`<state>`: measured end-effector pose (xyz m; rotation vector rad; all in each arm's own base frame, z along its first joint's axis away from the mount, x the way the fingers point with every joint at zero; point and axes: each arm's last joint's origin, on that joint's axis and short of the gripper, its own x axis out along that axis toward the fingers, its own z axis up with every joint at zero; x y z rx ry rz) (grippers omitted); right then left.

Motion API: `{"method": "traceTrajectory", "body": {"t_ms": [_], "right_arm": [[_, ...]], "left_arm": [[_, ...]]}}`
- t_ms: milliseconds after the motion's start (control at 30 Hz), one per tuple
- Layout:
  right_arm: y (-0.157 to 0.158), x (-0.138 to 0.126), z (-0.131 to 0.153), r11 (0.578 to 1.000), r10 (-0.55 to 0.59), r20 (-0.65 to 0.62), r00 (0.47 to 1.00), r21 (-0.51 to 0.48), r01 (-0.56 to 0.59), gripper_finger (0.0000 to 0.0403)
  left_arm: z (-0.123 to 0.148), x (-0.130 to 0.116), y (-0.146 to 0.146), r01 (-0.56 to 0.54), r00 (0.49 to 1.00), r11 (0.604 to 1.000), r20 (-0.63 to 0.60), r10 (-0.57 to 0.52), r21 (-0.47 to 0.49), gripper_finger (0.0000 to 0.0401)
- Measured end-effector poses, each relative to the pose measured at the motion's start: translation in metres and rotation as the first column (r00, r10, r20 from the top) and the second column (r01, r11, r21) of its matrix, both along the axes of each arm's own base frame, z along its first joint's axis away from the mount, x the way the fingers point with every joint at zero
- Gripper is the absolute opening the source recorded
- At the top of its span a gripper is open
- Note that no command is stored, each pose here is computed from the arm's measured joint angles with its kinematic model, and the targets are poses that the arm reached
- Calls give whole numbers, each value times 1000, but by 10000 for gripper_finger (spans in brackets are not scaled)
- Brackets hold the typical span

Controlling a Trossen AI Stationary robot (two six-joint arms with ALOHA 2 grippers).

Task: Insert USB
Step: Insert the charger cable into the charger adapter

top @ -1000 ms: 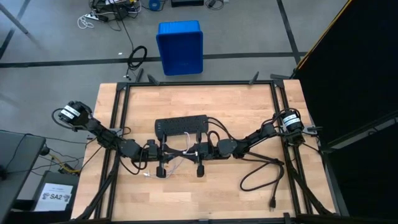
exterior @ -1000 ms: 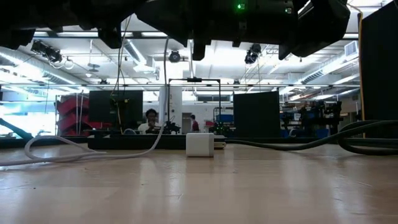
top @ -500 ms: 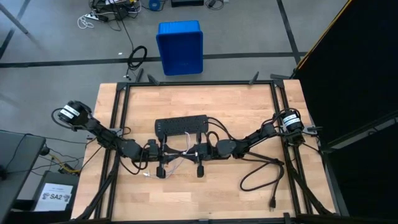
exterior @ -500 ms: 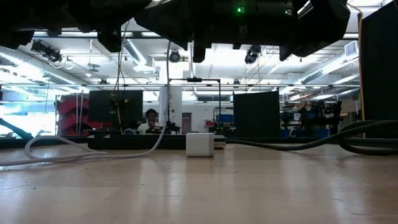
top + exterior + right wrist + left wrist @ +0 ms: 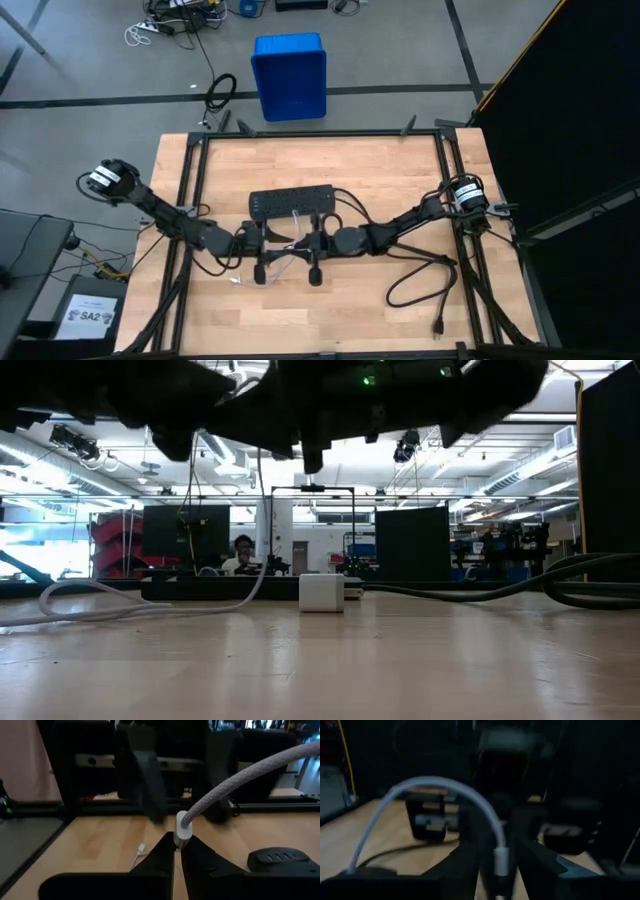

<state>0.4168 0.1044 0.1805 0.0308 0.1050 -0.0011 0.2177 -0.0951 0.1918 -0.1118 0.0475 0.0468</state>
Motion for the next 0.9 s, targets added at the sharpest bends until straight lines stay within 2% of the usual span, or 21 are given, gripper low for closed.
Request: {"method": "traceTrajectory", "body": {"t_ms": [133, 367, 900], "right_arm": [[5, 5, 4, 999, -8, -65, 998, -37, 6, 0], [8, 5, 4, 998, -31, -89, 996, -51, 27, 0], [10, 4, 3, 999, -28, -97, 995, -48, 23, 0]], "left_arm": [[3, 9, 0, -1, 997, 1000, -79, 1, -1, 111], [7, 12, -1, 1, 995, 1000, -103, 1, 23, 111], [15, -2, -2, 28, 988, 999, -153, -24, 22, 110]]}}
